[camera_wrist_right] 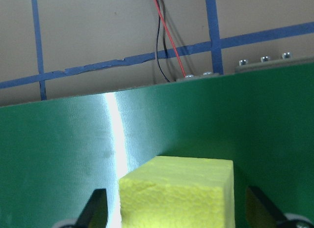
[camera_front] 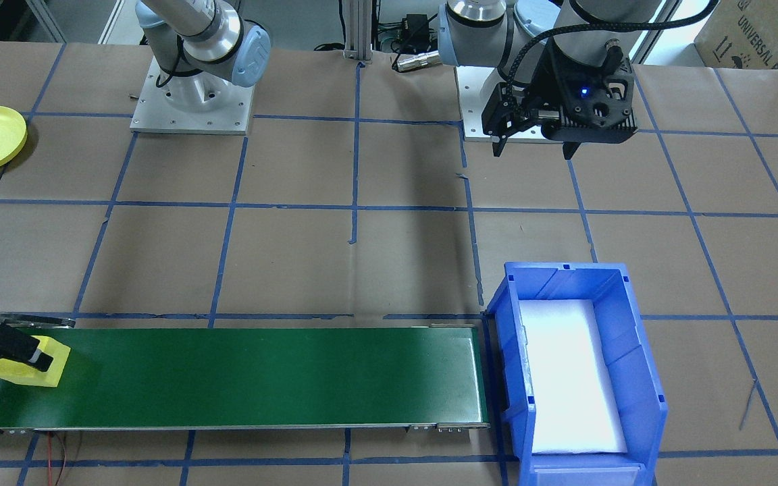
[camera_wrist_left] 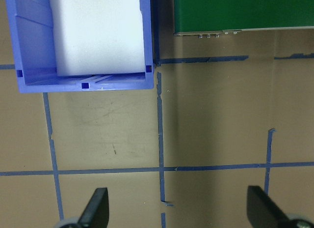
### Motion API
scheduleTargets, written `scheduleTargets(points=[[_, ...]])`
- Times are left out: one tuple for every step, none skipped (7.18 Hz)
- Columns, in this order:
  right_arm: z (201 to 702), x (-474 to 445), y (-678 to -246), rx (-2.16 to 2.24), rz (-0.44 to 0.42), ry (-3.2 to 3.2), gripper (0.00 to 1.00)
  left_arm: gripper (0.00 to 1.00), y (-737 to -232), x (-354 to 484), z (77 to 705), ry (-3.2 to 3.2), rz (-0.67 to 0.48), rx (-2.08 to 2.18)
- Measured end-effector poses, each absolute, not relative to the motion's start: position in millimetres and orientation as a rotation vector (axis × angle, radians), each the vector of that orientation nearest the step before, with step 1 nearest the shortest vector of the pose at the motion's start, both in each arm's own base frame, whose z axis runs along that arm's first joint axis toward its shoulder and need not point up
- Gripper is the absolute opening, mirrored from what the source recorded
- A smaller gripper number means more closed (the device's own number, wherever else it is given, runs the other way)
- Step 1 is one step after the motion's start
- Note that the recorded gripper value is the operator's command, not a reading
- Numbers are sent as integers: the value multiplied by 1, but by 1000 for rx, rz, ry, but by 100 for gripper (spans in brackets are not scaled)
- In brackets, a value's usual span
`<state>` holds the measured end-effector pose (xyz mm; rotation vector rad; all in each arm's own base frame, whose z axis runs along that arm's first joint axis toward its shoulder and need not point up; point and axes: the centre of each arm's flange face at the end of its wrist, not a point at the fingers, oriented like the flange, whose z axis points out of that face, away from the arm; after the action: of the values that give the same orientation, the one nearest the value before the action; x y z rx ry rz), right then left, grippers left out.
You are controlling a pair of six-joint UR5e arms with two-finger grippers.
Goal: Move block left to right into plate
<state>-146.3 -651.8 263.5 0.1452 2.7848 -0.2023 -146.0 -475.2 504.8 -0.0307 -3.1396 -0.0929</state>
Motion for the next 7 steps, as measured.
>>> scheduleTargets(points=[[258, -148, -653, 145, -199, 2802, 42, 100, -475, -146, 505, -3139, -92, -31], [252, -153, -652, 149, -173, 2842, 35, 100, -475, -146, 505, -3140, -92, -30], [250, -158, -650, 154, -140, 2903, 32, 100, -476, -145, 504, -3140, -93, -29], [253, -165, -646, 156, -107, 2974, 30, 100, -476, -145, 504, -3140, -94, -29], [262, -169, -640, 153, -90, 3031, 30, 100, -476, -145, 504, -3140, -94, -28], [277, -171, -630, 142, -86, 3076, 30, 100, -476, -145, 504, -3139, -95, -28], [297, -175, -613, 118, -68, 3143, 30, 100, -476, -145, 504, -3139, -95, -28]])
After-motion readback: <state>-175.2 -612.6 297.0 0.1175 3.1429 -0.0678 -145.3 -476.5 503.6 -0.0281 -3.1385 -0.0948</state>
